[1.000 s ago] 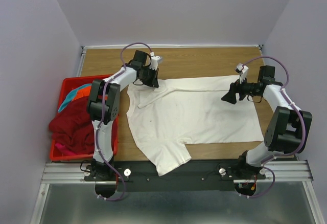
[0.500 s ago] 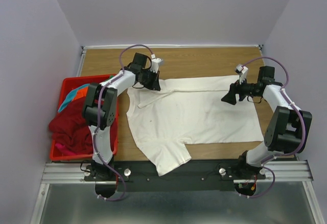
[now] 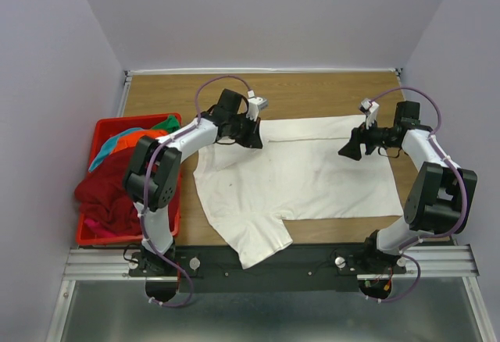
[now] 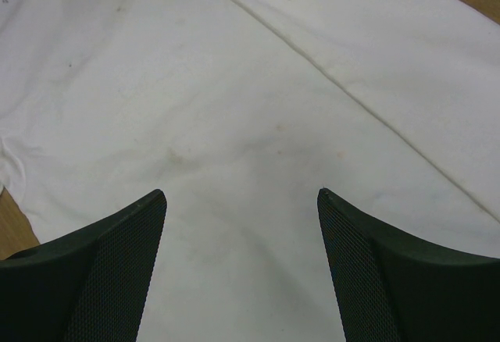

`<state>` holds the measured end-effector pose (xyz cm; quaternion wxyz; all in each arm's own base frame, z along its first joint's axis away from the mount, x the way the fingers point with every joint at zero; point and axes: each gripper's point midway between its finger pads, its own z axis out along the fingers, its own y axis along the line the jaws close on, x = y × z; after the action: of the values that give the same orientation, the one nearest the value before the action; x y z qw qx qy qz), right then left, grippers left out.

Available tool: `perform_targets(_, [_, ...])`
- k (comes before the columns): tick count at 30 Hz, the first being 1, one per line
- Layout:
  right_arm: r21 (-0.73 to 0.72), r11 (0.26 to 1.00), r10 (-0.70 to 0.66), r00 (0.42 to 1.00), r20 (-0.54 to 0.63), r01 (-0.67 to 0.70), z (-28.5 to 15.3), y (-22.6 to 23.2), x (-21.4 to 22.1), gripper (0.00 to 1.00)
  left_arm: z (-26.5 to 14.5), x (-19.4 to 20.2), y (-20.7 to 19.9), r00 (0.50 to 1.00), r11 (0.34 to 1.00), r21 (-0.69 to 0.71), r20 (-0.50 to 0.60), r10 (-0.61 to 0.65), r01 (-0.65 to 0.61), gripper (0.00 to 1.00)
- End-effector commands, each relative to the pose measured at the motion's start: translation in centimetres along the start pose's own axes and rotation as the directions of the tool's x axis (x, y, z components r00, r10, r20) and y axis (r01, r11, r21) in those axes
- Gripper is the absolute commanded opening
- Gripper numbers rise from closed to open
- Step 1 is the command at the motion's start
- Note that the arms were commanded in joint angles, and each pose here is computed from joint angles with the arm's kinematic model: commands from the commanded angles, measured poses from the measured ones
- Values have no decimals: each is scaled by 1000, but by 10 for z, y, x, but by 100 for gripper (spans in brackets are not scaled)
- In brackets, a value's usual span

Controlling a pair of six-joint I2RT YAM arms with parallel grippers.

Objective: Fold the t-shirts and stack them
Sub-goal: Fold the tshirt

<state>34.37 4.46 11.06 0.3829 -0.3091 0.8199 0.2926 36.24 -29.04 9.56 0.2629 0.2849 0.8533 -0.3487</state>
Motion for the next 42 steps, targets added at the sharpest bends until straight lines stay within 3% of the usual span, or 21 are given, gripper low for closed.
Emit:
perform_targets(1, [-23,1000,19,1000,-6,-19,1,4,7,85,1,-11,-18,999,1000,-13,32,-14,15,0])
perform_targets(12, [-23,1000,18,1000,-10,-18,1,4,8,85,19,-6,-27,999,993,-114,-5,-34,33,0])
perform_targets(23, [-26,999,23,1000,-14,-24,2,3,10,85,40,-5,-43,998,993,-108,-42,-48,43,1])
perform_targets(26, [-26,999,23,1000,-14,-24,1,3,10,85,40,-3,-45,998,994,-104,-51,-38,32,20])
perform_targets(27, [-27,999,24,1000,-15,-25,2,4,10,85,36,-4,-47,998,994,-110,-50,-27,22,31])
perform_targets(31, [-25,999,21,1000,-13,-21,0,4,10,85,10,-9,-38,999,972,-233,-23,24,-28,53])
perform_targets(36, [-32,999,23,1000,-10,-24,1,4,9,85,-32,7,-15,999,903,-429,-37,19,-33,58])
perform_targets(42, [-32,999,24,1000,-15,-24,2,4,11,85,-42,83,23,979,807,-591,-173,-112,-12,58])
